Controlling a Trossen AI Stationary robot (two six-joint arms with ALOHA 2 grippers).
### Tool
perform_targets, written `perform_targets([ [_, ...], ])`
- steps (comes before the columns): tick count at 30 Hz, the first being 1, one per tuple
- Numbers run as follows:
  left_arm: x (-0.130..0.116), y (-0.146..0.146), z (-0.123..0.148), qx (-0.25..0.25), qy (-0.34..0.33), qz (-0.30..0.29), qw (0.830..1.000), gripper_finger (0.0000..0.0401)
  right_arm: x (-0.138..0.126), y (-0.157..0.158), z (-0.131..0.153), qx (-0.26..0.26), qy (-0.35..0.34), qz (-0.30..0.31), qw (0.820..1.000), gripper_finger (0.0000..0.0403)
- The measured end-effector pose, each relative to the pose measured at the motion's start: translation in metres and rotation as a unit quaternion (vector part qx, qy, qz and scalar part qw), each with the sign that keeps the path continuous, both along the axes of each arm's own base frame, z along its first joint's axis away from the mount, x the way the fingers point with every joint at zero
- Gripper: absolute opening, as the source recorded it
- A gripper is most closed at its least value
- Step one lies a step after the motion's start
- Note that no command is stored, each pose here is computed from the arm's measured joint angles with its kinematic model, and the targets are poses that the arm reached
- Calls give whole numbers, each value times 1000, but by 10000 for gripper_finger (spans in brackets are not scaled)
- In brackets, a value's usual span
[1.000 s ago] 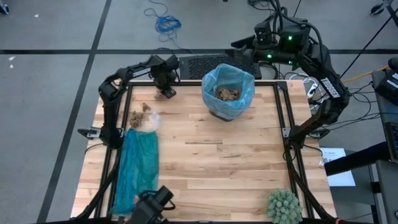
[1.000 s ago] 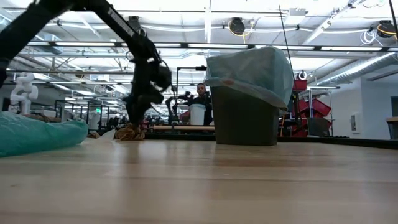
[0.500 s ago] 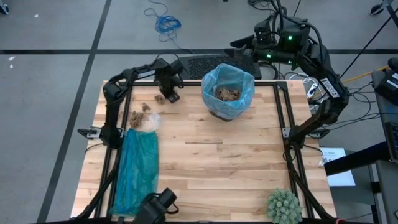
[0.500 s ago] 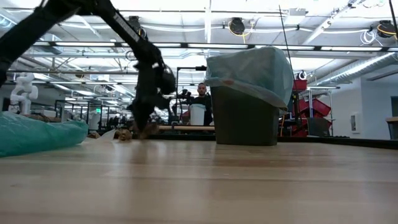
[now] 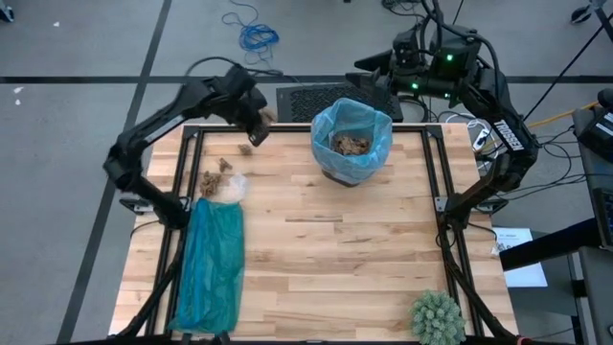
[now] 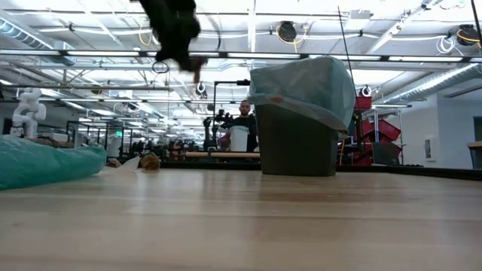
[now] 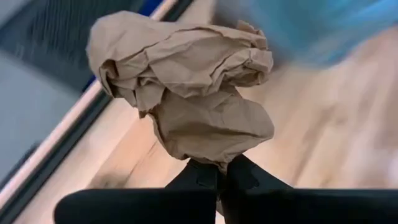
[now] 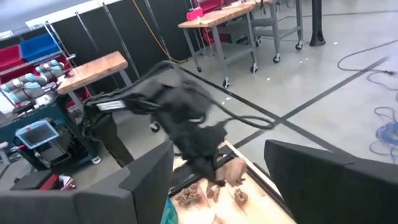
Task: Place trash/remove bag and relplace
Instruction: Put the brown napkin into the trash bin
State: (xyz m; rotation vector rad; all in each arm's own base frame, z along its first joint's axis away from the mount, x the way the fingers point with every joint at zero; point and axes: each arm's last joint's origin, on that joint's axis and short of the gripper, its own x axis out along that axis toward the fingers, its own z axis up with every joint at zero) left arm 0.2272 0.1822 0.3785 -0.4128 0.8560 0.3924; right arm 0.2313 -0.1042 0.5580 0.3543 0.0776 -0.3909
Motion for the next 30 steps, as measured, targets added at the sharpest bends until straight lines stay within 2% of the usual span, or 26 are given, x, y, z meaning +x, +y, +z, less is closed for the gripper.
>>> perform_targets([
  [3, 15, -16, 26, 26, -72, -37, 996, 1, 0, 0, 2, -11, -7, -2, 1000, 244],
  [8, 60, -25, 50, 40, -195, -100, 975, 1, 1, -1, 7, -33, -23, -1, 999, 244],
  [12, 101, -16, 46, 39, -230, -106, 967, 0, 1, -1, 8, -36, -30, -1, 999, 244],
  [15, 130, -6, 35, 17, -241, -92, 966, 0, 1, -1, 8, -36, -30, -1, 999, 244],
  [17, 147, -2, 22, 5, -229, -105, 968, 4, 1, -1, 8, -35, -30, -1, 999, 244],
  [20, 169, -2, 0, -27, -208, -139, 968, 31, 1, -1, 8, -34, -30, -1, 999, 244],
  [24, 184, -9, -16, -60, -199, -170, 963, 91, 1, -1, 8, -34, -30, -1, 999, 244],
  [30, 184, -12, -8, -20, -207, -169, 963, 177, 1, -1, 8, -35, -29, -1, 999, 244],
])
